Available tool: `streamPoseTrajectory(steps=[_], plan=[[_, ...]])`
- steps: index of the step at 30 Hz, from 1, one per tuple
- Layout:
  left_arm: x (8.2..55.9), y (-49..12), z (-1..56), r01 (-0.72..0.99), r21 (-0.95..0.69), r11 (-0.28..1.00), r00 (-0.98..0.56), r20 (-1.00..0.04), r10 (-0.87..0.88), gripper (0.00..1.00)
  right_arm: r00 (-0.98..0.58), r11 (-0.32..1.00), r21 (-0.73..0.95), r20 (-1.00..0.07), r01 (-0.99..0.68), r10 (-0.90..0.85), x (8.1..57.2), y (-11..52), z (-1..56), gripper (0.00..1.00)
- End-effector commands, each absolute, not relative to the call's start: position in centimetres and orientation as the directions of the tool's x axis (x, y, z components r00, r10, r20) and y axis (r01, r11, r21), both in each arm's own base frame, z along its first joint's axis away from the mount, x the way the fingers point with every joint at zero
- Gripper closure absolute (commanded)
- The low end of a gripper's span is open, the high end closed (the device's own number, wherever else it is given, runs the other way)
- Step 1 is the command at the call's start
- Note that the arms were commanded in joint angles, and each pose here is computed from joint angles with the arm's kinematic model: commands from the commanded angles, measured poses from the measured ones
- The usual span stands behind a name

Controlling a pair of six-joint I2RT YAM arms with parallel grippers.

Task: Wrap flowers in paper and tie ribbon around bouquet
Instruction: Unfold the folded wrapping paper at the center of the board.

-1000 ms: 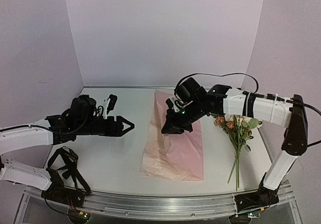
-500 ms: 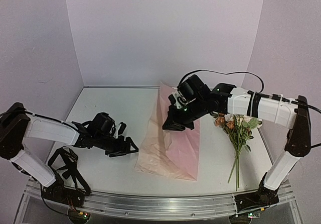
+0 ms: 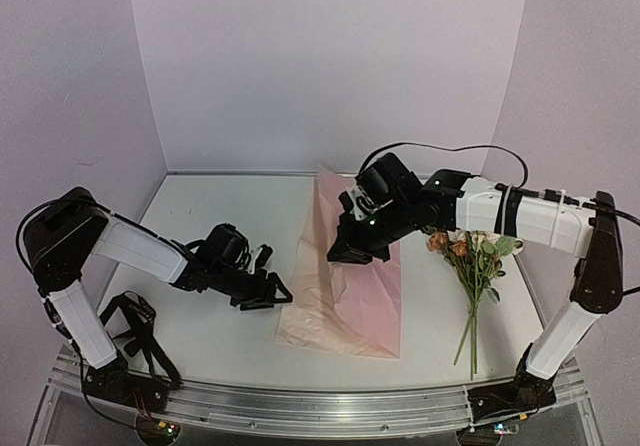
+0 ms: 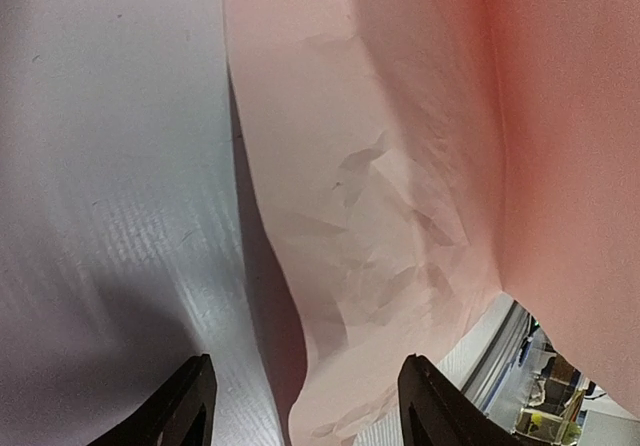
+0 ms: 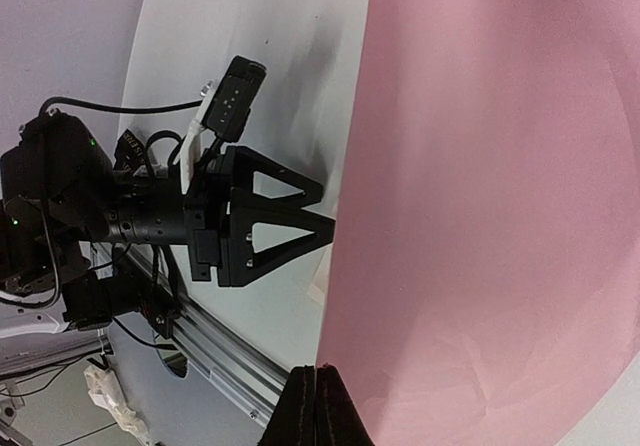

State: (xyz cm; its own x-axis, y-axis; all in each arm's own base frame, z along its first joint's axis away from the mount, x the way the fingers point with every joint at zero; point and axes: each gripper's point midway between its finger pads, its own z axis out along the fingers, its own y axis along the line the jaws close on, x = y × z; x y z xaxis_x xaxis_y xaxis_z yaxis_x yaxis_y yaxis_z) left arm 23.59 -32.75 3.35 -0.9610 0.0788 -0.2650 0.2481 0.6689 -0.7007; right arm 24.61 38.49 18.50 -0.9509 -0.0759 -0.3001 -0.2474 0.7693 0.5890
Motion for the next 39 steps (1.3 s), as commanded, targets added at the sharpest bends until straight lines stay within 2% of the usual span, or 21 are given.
streamPoseTrajectory(steps=[1, 11, 13, 16, 17, 22, 27, 32, 39], plan=[[23.9, -34.8, 4.3, 0.270, -0.738, 0.618, -0.958, -0.271, 0.095, 0.39, -0.930, 0.744, 0.605, -0.364, -0.283, -0.057, 24.7, 38.5, 20.9, 1.00], [23.5, -35.8, 3.7, 0.177, -0.757, 0.629, -0.981, -0.190, 0.047, 0.61, -0.920, 0.737, 0.607, -0.387, -0.299, -0.055, 24.8, 38.4, 21.9, 1.00], [23.7, -35.6, 4.2, 0.169, -0.754, 0.634, -0.980, -0.196, 0.029, 0.72, -0.919, 0.739, 0.603, -0.390, -0.299, -0.053, 24.9, 38.3, 21.8, 1.00], [24.7, -34.4, 4.4, 0.148, -0.702, 0.697, -0.975, -0.222, -0.017, 0.97, -0.915, 0.751, 0.587, -0.401, -0.302, -0.055, 24.7, 37.6, 21.8, 1.00], [25.2, -33.6, 4.6, 0.138, -0.671, 0.729, -0.970, -0.242, -0.039, 1.00, -0.912, 0.761, 0.574, -0.406, -0.303, -0.056, 24.6, 37.1, 21.8, 1.00], [27.9, -27.2, 5.9, 0.040, -0.466, 0.884, -0.927, -0.347, -0.142, 1.00, -0.892, 0.841, 0.453, -0.447, -0.297, -0.074, 23.9, 32.8, 20.7, 1.00], [29.6, -21.9, 7.7, 0.016, -0.307, 0.952, -0.901, -0.417, -0.119, 1.00, -0.893, 0.912, 0.338, -0.446, -0.233, -0.063, 22.5, 27.9, 18.2, 1.00], [30.9, -18.6, 8.0, -0.021, -0.234, 0.972, -0.901, -0.417, -0.120, 1.00, -0.894, 0.960, 0.240, -0.448, -0.145, -0.023, 21.0, 24.6, 14.2, 1.00], [32.5, -15.2, 7.2, -0.077, -0.150, 0.986, -0.897, -0.422, -0.134, 1.00, -0.873, 0.989, 0.148, -0.484, -0.020, 0.055, 19.7, 23.4, 9.9, 1.00]])
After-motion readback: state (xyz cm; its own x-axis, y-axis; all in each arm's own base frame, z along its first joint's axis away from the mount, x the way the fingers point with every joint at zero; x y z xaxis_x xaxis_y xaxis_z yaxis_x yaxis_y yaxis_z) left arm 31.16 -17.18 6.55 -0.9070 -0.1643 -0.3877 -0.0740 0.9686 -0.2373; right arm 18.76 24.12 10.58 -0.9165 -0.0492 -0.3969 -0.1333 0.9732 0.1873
